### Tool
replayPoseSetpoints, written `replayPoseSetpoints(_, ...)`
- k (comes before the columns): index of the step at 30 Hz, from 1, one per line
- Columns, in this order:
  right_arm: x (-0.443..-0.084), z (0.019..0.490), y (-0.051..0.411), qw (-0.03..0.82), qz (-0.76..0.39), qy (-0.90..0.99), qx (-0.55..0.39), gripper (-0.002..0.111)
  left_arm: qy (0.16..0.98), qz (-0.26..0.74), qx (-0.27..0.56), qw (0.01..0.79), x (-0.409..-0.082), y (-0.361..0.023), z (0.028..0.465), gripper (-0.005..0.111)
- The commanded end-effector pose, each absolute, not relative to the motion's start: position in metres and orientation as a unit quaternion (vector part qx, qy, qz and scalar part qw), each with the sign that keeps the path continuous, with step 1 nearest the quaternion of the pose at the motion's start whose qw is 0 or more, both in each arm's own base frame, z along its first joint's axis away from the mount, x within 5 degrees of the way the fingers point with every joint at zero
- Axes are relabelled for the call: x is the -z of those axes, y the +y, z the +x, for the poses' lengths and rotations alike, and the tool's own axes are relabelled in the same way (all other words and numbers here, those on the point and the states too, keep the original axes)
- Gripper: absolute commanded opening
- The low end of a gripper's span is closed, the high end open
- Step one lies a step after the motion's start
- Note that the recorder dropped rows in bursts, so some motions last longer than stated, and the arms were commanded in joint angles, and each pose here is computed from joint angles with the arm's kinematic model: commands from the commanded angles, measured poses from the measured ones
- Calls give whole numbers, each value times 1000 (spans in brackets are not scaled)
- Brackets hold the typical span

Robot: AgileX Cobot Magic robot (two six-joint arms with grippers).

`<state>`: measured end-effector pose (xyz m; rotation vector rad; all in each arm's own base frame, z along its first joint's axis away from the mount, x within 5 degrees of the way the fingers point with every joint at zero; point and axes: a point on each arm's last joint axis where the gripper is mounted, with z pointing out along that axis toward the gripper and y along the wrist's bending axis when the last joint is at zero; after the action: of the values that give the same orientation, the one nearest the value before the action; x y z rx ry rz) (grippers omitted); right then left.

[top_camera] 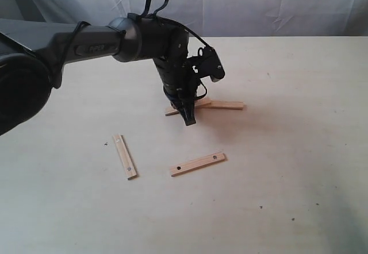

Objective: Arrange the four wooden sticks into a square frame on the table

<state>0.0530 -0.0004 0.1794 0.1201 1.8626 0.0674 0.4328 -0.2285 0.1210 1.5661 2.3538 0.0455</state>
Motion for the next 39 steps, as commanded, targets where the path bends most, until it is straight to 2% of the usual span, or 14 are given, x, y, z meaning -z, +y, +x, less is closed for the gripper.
replayPoseSetpoints(1, -180, 53, -1, 602, 52, 796, -26, -1, 826, 547, -12, 139, -126, -224, 430, 0)
replayPoseSetpoints(7, -180, 53, -1, 602, 52, 797, -27, -1, 820, 553, -12, 145, -144, -223, 427, 0)
replayPoseSetpoints(19, -180, 53, -1, 602, 52, 797, -27, -1, 833, 539, 19, 124, -128, -227, 424, 1)
replayPoseSetpoints(21, -180, 53, -1, 602, 52, 797, -27, -1, 833, 538, 19, 124, -128, -227, 424, 6)
replayPoseSetpoints(27, -180, 53, -1, 602, 52, 797, -27, -1, 834, 536, 19, 126, -131, -227, 424, 30)
replayPoseSetpoints(30, -181, 53, -1, 603, 53, 796, -27, -1, 844, 519, 21, 135, -139, -227, 423, 36)
replayPoseSetpoints(39, -180, 53, -1, 603, 52, 796, -27, -1, 875, 467, 27, 127, -203, -214, 407, 36)
